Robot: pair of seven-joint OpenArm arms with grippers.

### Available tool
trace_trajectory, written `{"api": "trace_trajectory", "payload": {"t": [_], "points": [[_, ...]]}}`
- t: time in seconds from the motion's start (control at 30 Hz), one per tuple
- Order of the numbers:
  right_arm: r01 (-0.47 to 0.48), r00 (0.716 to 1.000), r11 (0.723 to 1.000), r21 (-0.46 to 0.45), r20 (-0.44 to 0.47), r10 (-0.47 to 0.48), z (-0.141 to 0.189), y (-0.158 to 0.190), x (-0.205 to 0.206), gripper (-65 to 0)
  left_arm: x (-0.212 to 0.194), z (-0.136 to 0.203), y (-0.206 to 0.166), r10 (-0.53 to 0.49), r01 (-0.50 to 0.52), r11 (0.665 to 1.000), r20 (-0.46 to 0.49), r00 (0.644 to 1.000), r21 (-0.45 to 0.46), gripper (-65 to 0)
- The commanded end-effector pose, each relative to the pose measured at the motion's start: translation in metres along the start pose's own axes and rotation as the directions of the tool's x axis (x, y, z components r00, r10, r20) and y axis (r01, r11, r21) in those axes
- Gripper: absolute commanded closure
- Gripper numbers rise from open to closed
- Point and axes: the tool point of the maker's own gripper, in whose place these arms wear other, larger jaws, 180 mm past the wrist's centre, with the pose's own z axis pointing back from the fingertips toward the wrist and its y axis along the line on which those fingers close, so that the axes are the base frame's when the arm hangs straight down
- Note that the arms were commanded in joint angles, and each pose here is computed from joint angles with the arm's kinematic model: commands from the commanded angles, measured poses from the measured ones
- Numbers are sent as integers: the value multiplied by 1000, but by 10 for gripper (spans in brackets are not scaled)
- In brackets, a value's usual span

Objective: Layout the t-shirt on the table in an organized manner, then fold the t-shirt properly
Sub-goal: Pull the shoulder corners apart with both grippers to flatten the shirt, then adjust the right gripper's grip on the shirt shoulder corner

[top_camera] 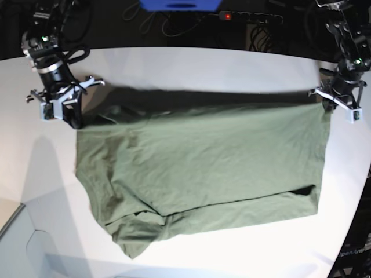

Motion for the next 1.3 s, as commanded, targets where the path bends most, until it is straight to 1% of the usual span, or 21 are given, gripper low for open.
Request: {"api": "trace_trajectory", "payload": {"t": [0.0,0.1,0.23,0.33,0.43,0.63,0.77,0.9,0.93,1.0,1.07,1.13,1.23,1.27], "points": [[-5,999,1000,-1,44,5,3,-2,11,0,14,2,5,-16,16,1000,41,999,12,-2],[-1,1000,1000,11,8,0,9,3,-2,0,0,2,8,-2,2,1000,9,1000,13,-2],[5,999,999,52,-45,-2,16,18,-20,0,-8,-1,10,12,-12,1000,-14,1000,15,-4],[16,996,998,66,-83,-10,23,25,-33,0,-12,-1,11,15,-15,1000,-22,1000,16,-4],[36,989,993,108,-145,-21,25,39,-56,0,-12,-1,12,13,-12,1000,-22,1000,17,-4],[77,966,991,107,-254,-48,30,38,-99,0,-10,0,13,4,-4,1000,-20,1000,19,-5],[82,960,991,108,-274,-49,36,39,-106,-4,-17,3,15,0,1,1000,-36,999,23,-6],[71,959,991,111,-281,-37,38,37,-108,-131,-18,3,15,0,1,1000,-39,999,23,-8],[70,959,991,111,-279,-37,38,37,-107,-160,-18,3,15,0,1,1000,-39,999,23,-18],[68,959,992,110,-280,-35,38,36,-107,-206,-25,5,16,-3,4,1000,-54,999,24,-62],[67,960,993,99,-277,-37,39,32,-107,-230,-27,6,17,-4,6,1000,-59,998,25,-126],[67,960,995,80,-276,-43,40,27,-107,-228,-28,7,17,-4,6,1000,-61,998,25,-203],[67,962,995,71,-270,-45,39,23,-105,-228,-28,7,17,-5,6,1000,-62,998,27,-342],[65,963,995,71,-266,-43,39,23,-103,-228,-27,8,18,-5,7,1000,-58,998,28,-376]]}}
